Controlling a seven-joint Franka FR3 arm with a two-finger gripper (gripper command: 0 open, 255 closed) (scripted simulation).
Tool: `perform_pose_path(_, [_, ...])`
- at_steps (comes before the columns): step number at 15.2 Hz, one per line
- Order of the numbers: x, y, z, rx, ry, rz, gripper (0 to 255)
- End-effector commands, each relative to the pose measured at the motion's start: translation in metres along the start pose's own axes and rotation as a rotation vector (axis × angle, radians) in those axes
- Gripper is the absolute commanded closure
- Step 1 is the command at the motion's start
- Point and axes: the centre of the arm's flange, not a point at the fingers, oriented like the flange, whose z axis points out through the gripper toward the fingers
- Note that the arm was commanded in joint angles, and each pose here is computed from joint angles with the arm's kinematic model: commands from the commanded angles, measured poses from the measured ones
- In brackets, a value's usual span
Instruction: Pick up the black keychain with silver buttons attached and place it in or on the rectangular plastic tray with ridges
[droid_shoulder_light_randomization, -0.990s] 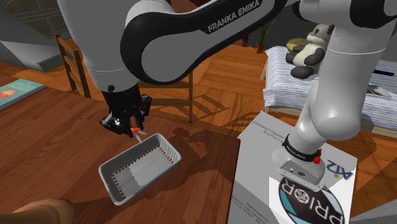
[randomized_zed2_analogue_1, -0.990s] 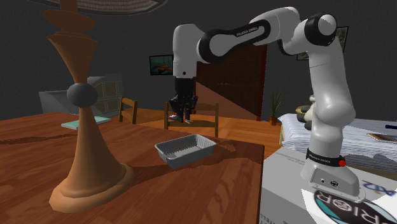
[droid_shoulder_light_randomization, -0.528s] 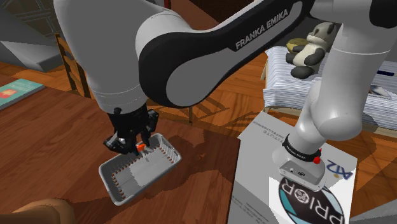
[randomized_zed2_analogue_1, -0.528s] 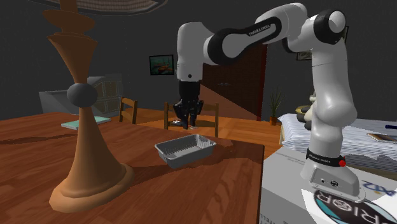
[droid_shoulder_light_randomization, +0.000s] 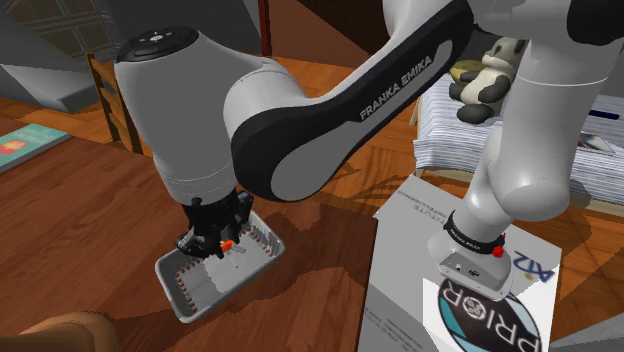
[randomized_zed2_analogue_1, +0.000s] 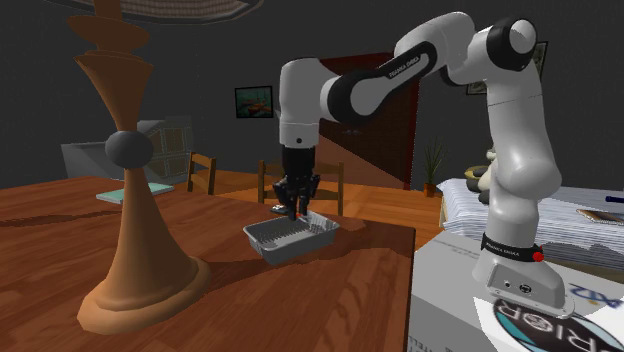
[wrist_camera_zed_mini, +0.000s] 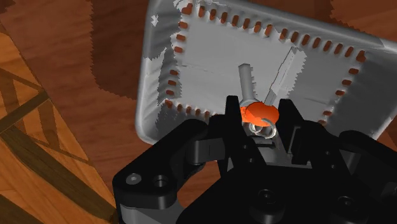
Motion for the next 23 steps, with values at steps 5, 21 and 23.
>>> perform_pose_path(5, [-0.002,-0.001,0.023,0.001,0.000,0.000,255])
perform_pose_path(21, [-0.002,-0.001,-0.027,0.000,0.000,0.000,0])
perform_pose_path(23, [-0.002,-0.001,-0.027,0.001,0.000,0.000,0])
